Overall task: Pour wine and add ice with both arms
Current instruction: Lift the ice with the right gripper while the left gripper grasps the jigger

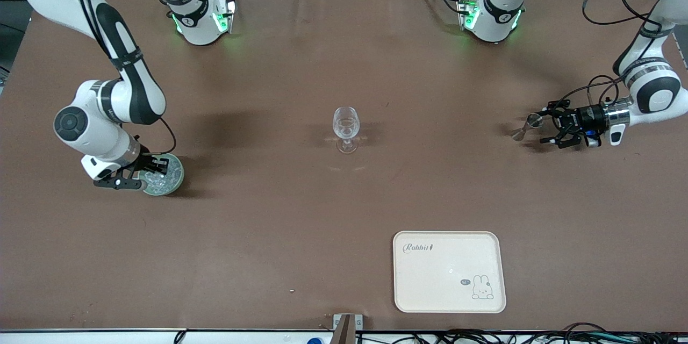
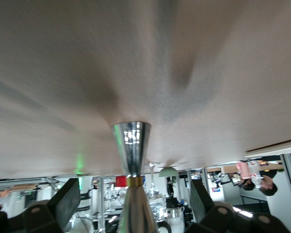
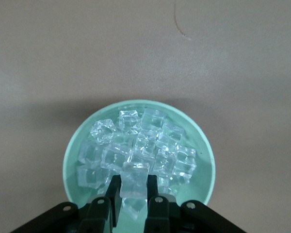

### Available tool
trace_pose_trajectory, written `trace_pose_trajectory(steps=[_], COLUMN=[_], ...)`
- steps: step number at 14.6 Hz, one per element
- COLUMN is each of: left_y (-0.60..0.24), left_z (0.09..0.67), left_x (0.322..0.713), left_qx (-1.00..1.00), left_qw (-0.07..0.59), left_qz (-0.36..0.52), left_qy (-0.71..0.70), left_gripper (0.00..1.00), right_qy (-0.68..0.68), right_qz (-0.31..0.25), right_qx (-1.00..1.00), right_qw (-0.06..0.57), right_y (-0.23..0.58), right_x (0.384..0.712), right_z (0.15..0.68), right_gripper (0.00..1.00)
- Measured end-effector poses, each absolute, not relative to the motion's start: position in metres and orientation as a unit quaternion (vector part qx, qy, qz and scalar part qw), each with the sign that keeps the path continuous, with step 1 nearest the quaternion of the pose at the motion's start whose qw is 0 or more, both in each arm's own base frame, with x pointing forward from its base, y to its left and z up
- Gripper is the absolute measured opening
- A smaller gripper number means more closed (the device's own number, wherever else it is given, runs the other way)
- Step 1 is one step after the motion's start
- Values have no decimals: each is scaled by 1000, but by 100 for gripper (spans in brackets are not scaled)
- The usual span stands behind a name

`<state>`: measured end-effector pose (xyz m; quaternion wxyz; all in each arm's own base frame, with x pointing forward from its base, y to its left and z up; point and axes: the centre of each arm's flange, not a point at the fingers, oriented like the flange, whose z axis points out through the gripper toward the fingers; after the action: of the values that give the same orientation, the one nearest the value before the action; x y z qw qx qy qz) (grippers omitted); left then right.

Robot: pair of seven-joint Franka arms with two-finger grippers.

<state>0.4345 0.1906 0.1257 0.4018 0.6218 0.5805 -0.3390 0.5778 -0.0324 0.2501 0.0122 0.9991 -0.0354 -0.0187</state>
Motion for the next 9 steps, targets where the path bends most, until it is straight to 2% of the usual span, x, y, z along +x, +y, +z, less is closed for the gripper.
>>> trace_pose_trajectory(steps=[2, 5, 9], left_y=[164, 158, 168], left_z=[129, 133, 132], left_x=[440, 439, 433], left_qx=[625, 628, 620], left_qw=[402, 400, 401], left_qz=[-330, -325, -322], left_qy=[582, 583, 593], left_gripper=[100, 99, 94], right_qy=[-39, -48, -68], right_qz=[-26, 14, 29], right_qx=[999, 999, 997], right_qw=[12, 12, 8], right_y=[-34, -44, -65], right_x=[593, 604, 586], right_z=[282, 356, 469], right_gripper=[25, 25, 25])
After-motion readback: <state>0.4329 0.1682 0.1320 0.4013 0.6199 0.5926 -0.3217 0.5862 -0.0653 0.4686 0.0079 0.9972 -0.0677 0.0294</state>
